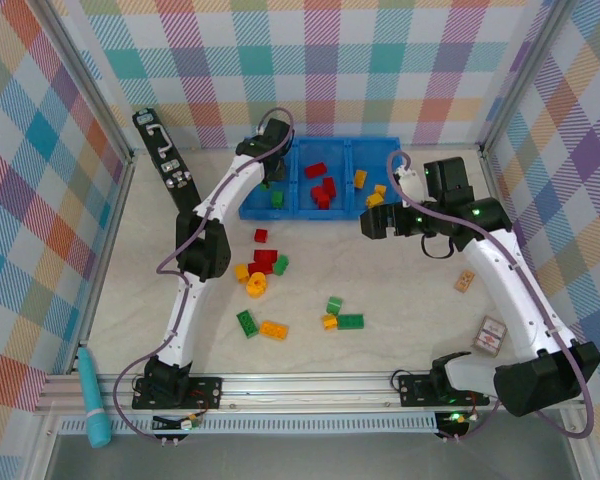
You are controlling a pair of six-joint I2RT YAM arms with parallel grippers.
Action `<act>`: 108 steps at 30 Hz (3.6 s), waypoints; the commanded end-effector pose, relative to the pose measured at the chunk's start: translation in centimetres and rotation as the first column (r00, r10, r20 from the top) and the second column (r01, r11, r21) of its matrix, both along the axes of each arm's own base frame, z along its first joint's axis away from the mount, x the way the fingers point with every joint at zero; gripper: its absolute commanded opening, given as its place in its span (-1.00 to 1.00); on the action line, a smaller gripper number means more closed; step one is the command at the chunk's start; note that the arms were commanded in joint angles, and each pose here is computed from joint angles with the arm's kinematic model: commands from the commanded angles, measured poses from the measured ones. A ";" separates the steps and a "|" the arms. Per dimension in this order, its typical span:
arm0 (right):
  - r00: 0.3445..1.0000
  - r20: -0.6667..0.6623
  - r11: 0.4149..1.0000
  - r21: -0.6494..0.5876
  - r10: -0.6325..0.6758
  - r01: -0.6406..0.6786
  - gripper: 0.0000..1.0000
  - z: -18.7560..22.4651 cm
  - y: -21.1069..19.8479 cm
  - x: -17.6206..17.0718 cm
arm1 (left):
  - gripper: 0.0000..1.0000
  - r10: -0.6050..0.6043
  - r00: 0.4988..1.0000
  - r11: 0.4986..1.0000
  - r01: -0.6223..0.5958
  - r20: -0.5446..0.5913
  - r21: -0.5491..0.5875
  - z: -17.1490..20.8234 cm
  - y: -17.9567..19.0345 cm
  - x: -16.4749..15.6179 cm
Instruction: Sort the legos into containers by color
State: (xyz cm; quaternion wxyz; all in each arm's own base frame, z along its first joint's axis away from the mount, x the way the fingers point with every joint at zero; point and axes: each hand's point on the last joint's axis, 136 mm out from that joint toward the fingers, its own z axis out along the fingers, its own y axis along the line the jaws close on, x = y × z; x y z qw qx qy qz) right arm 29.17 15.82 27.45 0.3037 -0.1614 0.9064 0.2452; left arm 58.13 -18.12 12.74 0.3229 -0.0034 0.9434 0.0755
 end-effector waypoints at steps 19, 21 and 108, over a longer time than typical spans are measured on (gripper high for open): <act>0.994 0.084 0.993 0.089 0.065 -0.072 0.98 3.4 1.8 0.5 | -0.02 -0.292 0.913 0.956 0.271 -0.285 -0.111 3.1 -10.6 -25.3; 0.994 0.089 0.993 0.091 0.064 -0.072 0.98 3.6 1.8 0.4 | -0.02 -0.308 0.903 0.949 0.271 -0.298 -0.159 1.7 -12.4 -27.4; 0.982 0.173 0.993 0.082 0.073 -0.088 0.98 4.0 1.7 -0.2 | -0.01 0.006 0.990 0.980 0.023 0.143 -0.197 3.5 0.6 2.4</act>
